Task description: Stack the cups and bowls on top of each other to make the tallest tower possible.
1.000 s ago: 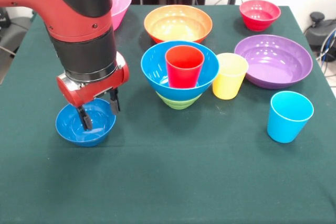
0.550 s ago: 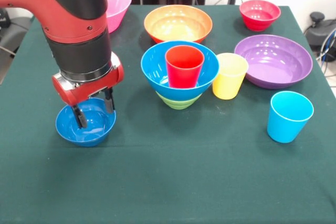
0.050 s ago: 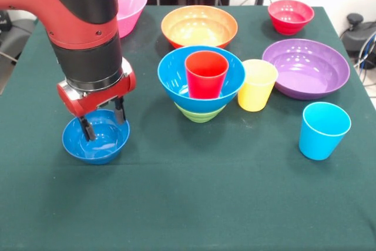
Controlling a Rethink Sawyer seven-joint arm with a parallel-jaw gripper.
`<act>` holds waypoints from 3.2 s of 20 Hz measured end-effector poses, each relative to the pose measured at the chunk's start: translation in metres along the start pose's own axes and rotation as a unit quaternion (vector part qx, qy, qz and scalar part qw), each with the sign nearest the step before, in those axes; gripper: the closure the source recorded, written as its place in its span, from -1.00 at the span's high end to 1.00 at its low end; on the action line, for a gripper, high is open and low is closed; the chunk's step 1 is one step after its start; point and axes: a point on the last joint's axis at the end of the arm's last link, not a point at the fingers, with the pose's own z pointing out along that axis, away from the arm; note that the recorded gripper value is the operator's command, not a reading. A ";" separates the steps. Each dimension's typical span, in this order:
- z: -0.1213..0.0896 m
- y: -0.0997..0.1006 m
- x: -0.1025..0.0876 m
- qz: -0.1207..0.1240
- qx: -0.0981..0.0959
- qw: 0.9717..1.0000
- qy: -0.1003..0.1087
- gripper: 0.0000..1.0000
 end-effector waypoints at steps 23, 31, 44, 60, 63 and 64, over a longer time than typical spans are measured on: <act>-0.002 0.017 0.001 -0.016 -0.007 1.000 0.007 1.00; -0.001 0.018 0.002 -0.017 -0.007 1.000 0.008 1.00; 0.004 0.021 0.003 -0.020 -0.009 1.000 0.011 1.00; 0.015 0.020 0.009 -0.028 0.007 1.000 0.009 1.00; 0.018 0.021 0.011 -0.028 0.006 1.000 0.012 1.00; 0.020 0.021 0.012 -0.028 0.006 1.000 0.012 1.00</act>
